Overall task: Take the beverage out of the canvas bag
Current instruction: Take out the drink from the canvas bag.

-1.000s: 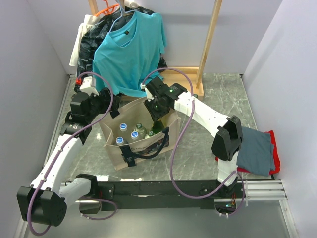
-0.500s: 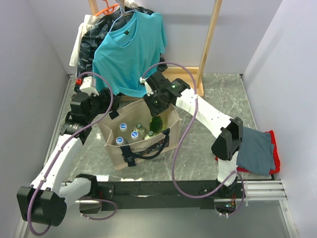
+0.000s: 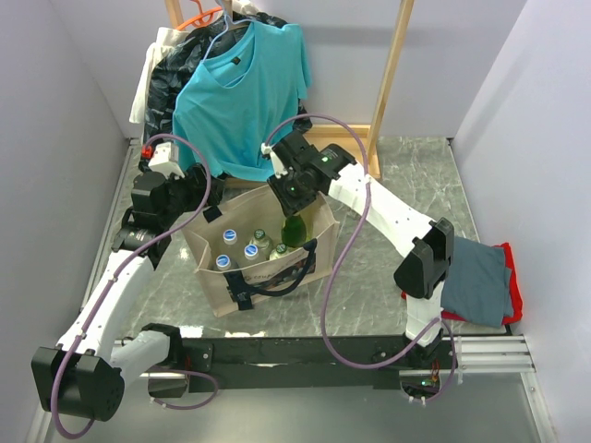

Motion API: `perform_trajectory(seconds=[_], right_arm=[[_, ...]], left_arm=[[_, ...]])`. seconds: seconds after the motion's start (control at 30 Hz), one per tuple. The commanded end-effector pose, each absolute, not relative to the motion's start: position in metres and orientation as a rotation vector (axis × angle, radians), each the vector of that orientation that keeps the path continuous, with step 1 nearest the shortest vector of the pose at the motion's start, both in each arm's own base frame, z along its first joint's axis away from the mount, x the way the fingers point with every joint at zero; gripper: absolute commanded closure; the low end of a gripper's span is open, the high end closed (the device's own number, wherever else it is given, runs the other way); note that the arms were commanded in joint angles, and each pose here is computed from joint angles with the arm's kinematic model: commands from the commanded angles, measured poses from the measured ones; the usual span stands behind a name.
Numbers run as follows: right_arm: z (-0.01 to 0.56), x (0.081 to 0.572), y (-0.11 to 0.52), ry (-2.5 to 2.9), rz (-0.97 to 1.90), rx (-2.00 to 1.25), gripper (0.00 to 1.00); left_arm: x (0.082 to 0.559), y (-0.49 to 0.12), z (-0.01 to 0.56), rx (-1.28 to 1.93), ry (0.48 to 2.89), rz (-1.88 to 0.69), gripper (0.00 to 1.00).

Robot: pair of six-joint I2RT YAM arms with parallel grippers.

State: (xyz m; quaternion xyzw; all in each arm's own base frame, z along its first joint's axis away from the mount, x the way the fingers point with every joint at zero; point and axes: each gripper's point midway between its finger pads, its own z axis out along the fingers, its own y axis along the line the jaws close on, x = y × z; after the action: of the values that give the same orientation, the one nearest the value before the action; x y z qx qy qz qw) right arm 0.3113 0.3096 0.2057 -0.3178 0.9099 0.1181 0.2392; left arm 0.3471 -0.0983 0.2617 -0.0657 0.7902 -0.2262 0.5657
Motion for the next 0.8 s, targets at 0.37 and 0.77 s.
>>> perform_trajectory(seconds=[0.37,0.77], right_arm=[[0.31,0.315,0.32,2.226,0.451,-0.807,1.0],[0.355,0.304,0.311,2.13,0.489,-0.776,1.0]], left_arm=[[0.347,-0.096,0.28,-0.14,1.806,-0.526,0.04],[0.346,-0.097,0.281,-0.137,1.802,-0.532,0.04]])
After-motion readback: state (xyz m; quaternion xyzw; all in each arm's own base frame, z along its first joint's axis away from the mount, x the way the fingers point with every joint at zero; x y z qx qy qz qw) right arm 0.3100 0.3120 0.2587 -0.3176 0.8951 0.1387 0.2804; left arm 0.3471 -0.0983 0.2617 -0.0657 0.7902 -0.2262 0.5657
